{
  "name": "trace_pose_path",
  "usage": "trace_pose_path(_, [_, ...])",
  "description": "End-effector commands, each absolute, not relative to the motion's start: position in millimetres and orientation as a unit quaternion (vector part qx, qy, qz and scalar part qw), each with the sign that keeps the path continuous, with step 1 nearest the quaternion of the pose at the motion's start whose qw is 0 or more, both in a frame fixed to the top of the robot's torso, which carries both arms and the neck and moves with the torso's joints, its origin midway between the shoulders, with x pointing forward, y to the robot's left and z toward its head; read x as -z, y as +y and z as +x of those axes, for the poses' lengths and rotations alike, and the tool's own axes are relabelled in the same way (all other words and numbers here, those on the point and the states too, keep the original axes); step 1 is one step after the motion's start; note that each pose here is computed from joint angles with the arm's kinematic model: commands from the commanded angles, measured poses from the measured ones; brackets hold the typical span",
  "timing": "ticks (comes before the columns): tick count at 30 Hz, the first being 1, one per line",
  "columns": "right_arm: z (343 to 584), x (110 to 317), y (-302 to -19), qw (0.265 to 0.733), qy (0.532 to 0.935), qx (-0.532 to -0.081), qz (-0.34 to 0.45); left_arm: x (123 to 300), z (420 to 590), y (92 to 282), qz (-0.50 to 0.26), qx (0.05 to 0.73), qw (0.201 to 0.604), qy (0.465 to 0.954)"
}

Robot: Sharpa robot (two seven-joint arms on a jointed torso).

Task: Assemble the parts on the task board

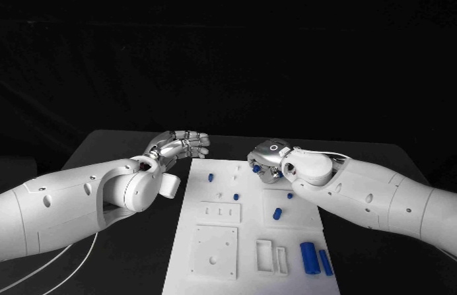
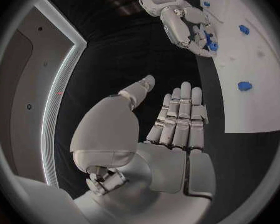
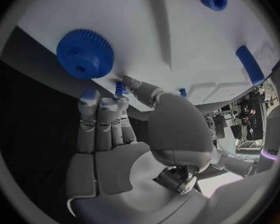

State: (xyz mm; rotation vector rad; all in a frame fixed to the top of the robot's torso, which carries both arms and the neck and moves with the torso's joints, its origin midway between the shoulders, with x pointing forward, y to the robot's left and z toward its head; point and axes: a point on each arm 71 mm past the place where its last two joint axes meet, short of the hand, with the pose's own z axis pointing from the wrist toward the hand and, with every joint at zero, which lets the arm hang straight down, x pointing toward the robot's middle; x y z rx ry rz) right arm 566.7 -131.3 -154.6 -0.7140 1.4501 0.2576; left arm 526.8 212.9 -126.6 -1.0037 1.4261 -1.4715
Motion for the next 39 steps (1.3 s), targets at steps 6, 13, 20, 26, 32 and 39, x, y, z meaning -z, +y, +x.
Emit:
trace_pose_path(6, [567.0,154.8,-132.9,0.686,0.642,-0.110,-0.326,125.0,526.4,210.8,-0.394,0.592,0.412,0.569])
trace_pose_path(13, [565.2,151.8,-131.3,0.698,0.625,-0.122,-0.326,125.1,526.3,210.5,-0.394,0.592,0.412,0.569])
trace_pose_path(20, [563.7,149.1,-130.5,0.710,0.611,-0.133,-0.324,125.1,526.4,211.3,-0.394,0.592,0.413,0.569])
trace_pose_path(26, [562.0,146.4,-130.5,0.720,0.602,-0.145,-0.314,125.1,526.1,211.1,-0.394,0.592,0.412,0.570])
trace_pose_path(32, [565.2,151.6,-136.0,0.699,0.631,-0.124,-0.314,125.2,525.8,211.4,-0.395,0.591,0.412,0.570])
trace_pose_path(39, [566.5,153.6,-140.5,0.690,0.643,-0.116,-0.312,125.3,525.7,212.5,-0.395,0.590,0.412,0.570])
